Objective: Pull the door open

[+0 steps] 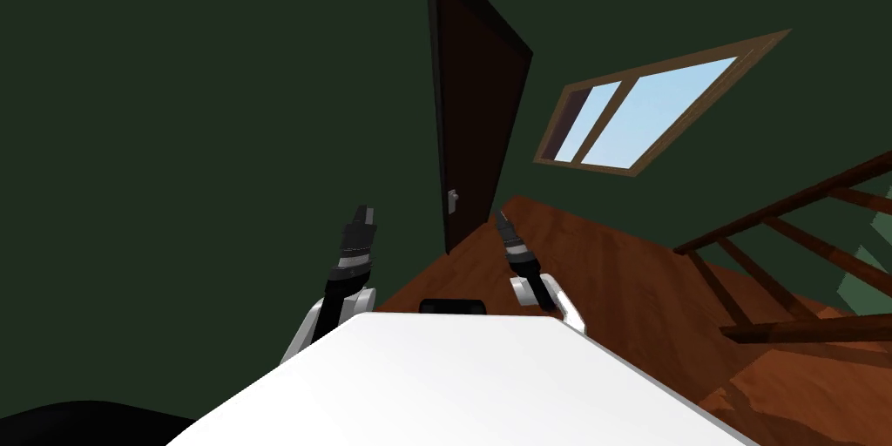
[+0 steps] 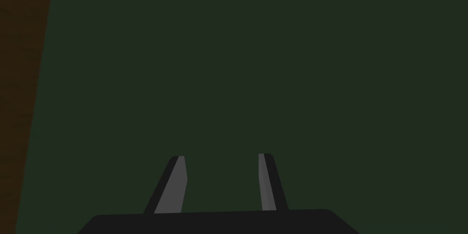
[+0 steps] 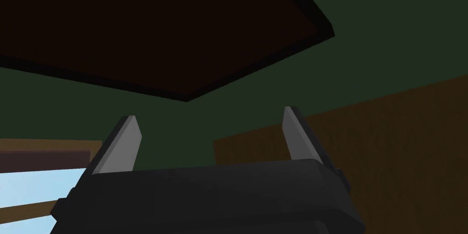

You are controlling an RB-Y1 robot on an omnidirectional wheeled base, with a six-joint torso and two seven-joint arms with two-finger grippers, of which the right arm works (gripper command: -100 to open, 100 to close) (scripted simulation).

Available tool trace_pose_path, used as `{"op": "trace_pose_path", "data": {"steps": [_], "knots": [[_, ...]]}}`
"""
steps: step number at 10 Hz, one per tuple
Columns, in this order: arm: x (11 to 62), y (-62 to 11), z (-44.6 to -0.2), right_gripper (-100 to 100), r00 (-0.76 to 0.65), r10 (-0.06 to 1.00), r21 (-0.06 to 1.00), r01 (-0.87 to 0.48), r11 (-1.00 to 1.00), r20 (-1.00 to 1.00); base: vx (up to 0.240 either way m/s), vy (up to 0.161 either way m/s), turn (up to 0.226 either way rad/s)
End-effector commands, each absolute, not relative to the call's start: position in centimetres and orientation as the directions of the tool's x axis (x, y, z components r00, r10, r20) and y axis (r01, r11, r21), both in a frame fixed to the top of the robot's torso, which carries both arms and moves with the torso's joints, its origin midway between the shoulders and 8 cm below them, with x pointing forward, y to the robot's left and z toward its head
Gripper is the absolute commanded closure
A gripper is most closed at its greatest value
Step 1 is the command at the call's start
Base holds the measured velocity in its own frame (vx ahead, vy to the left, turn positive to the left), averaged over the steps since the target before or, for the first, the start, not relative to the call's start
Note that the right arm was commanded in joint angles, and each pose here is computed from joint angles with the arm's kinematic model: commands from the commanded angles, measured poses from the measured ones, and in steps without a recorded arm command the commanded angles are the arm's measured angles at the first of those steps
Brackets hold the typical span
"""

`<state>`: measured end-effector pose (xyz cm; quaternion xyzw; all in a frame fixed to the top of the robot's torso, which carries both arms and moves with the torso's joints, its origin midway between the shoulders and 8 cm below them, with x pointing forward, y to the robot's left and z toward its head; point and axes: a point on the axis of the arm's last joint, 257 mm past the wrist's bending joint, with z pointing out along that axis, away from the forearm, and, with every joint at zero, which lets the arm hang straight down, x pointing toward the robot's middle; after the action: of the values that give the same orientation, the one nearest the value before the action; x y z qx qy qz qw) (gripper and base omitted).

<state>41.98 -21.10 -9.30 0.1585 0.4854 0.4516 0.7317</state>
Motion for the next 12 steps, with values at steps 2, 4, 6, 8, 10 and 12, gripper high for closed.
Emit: {"op": "trace_pose_path", "data": {"steps": [2,4,6,8,10,12], "knots": [[43.0,-20.4,-11.6,-100,0.112,0.744,0.618,-0.485,0.619,-0.658,0.101,-0.018,0.093],[43.7,-20.0,-13.5,-100,0.102,0.685,0.572,-0.47,0.672,-0.722,0.1,-0.021,0.108],[44.3,-19.8,-15.4,-100,0.091,0.62,0.519,-0.459,0.721,-0.78,0.087,-0.029,0.085],[44.8,-19.6,-17.3,-100,0.08,0.551,0.463,-0.45,0.763,-0.831,0.103,-0.025,0.099],[45.3,-19.5,-19.1,-100,0.068,0.48,0.405,-0.444,0.799,-0.874,0.1,-0.03,0.1],[45.5,-19.5,-20.0,-100,0.062,0.445,0.375,-0.442,0.815,-0.894,0.054,-0.011,0.036]]}}
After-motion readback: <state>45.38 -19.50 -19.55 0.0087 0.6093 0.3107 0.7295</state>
